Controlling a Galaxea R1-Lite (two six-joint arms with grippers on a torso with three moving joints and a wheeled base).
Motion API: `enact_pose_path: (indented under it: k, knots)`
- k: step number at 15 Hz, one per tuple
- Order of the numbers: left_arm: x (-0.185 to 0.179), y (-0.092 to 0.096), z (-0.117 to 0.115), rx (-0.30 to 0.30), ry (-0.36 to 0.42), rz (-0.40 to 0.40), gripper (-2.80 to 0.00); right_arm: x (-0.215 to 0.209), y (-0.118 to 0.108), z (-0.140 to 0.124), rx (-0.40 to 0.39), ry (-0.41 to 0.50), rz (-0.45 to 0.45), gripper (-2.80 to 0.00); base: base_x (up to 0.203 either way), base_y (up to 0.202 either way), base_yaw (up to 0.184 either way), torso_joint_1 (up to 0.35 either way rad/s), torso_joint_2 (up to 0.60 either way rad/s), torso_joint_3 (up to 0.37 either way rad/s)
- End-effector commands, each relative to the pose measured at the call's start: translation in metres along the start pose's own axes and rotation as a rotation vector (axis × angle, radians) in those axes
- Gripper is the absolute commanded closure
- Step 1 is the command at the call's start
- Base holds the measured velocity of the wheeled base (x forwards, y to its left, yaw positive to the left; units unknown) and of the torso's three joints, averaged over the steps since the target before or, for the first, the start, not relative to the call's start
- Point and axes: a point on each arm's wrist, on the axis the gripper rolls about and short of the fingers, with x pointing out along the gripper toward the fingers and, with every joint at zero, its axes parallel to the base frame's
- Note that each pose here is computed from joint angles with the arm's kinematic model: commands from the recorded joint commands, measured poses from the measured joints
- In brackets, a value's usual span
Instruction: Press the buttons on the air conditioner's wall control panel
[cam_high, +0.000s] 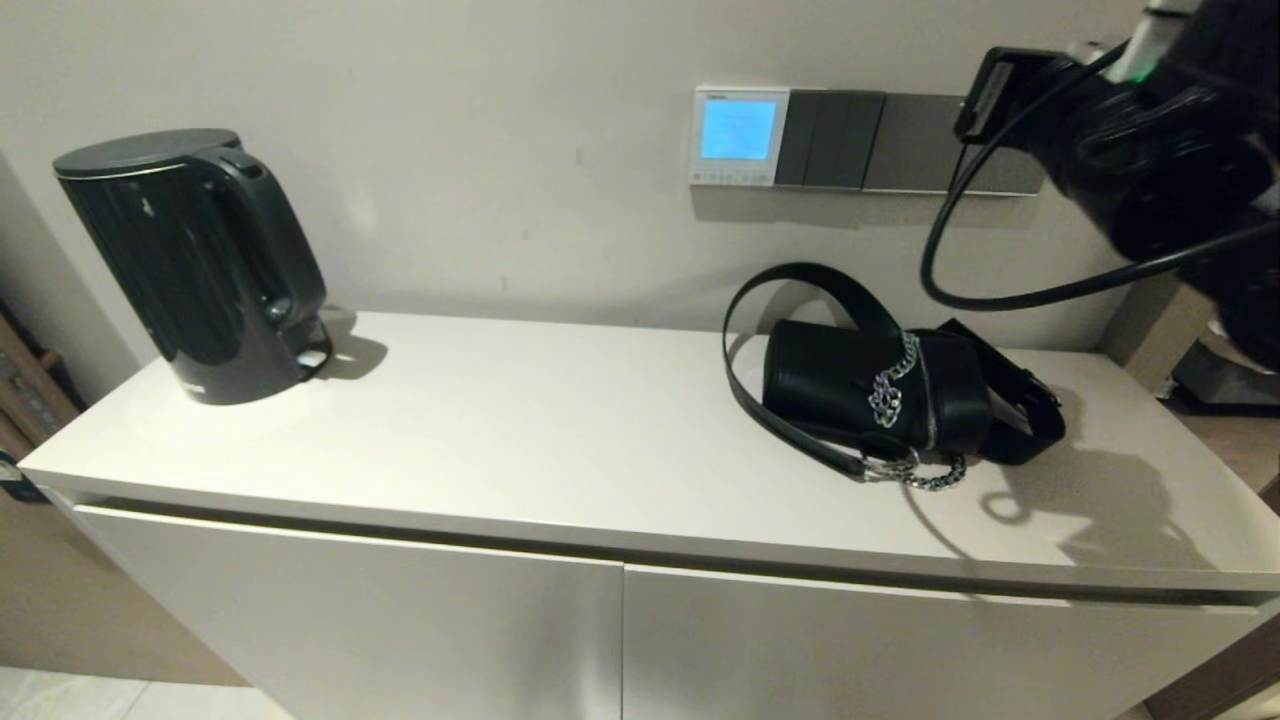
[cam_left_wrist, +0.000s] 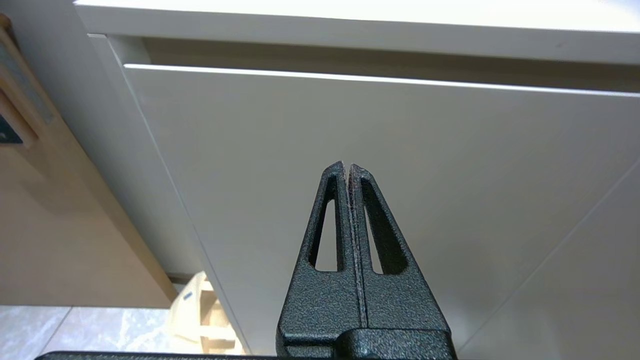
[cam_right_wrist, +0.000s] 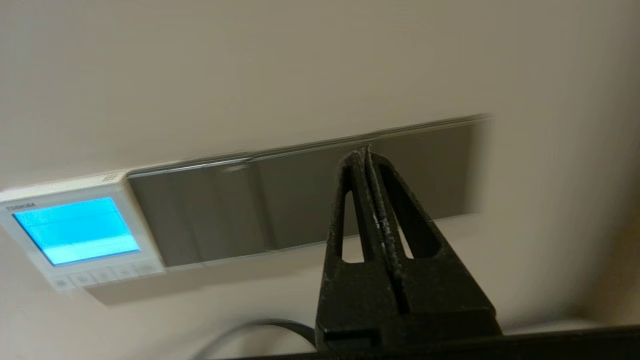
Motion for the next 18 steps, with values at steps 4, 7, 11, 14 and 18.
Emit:
enact_pose_path:
  k: [4, 7, 11, 14, 18]
  knots:
    - [0.0, 0.0, 0.0, 0.0, 0.001, -0.002, 0.0, -0.072, -0.068, 0.092, -0.018, -0.019, -0.059, 0.0, 0.0, 0.0, 0.0, 0.0, 0.0, 0.0]
    - [0.0, 0.0, 0.0, 0.0, 0.001, 0.0, 0.0, -0.104, -0.09, 0.116, -0.012, -0.031, -0.083, 0.0, 0.0, 0.0, 0.0, 0.0, 0.0, 0.0]
    - [0.0, 0.0, 0.0, 0.0, 0.001, -0.001, 0.0, -0.133, -0.123, 0.113, -0.092, 0.0, -0.078, 0.0, 0.0, 0.0, 0.0, 0.0, 0.0, 0.0]
    - [0.0, 0.0, 0.0, 0.0, 0.001, -0.002, 0.0, -0.149, -0.131, 0.067, -0.132, 0.136, -0.019, 0.0, 0.0, 0.0, 0.0, 0.0, 0.0, 0.0]
    - [0.0, 0.0, 0.0, 0.0, 0.001, 0.0, 0.0, -0.19, -0.144, -0.002, -0.137, 0.315, 0.103, 0.0, 0.0, 0.0, 0.0, 0.0, 0.0, 0.0]
